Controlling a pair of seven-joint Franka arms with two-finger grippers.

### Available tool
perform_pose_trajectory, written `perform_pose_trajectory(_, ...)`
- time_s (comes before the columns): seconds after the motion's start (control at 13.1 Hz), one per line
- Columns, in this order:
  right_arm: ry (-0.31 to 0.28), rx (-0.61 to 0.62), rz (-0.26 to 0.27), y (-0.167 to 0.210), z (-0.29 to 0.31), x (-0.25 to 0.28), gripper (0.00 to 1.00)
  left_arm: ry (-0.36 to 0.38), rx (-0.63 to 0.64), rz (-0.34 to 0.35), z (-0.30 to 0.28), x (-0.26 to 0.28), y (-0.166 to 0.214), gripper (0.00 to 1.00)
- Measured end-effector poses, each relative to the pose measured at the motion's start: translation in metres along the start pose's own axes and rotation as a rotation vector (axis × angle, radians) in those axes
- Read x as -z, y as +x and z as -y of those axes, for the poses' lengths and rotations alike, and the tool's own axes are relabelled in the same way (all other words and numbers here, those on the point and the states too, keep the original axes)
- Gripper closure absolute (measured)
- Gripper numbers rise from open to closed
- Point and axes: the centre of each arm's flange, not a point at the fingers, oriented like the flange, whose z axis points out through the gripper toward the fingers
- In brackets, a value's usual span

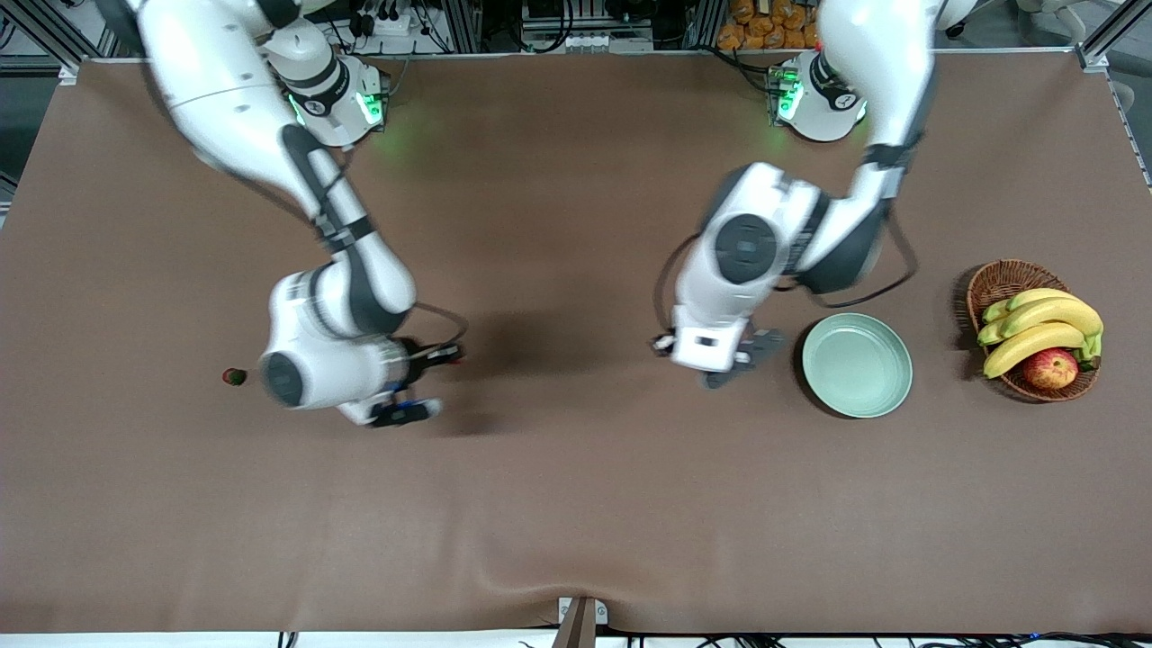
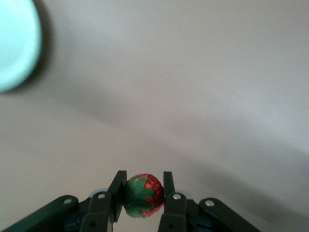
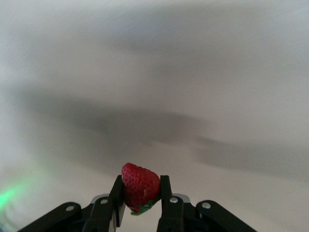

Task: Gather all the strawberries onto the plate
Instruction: 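Drop the strawberry on the plate with the left gripper while the right sets another down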

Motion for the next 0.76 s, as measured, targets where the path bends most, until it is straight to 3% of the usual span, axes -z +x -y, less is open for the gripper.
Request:
perform_pose_trajectory(0.15,0.003,-0.010,0.007,-0.016,0.065,-0.032,0.68,0.092,-0.068,-0.009,0.056,-0.021,0.033,0.65)
perform_pose_trajectory(0.38,0.059,-0.029,-0.049,-0.033,0.134,-0.069,0.68,0.191,-0.134,-0.009,0.119,-0.055,0.073,0.65)
perform_pose_trajectory(0.76,0.042,-0.030,-0.065,-0.036,0.147,-0.124,0.67,0.154,-0.209,0.001,0.191,-0.082,0.123,0.65)
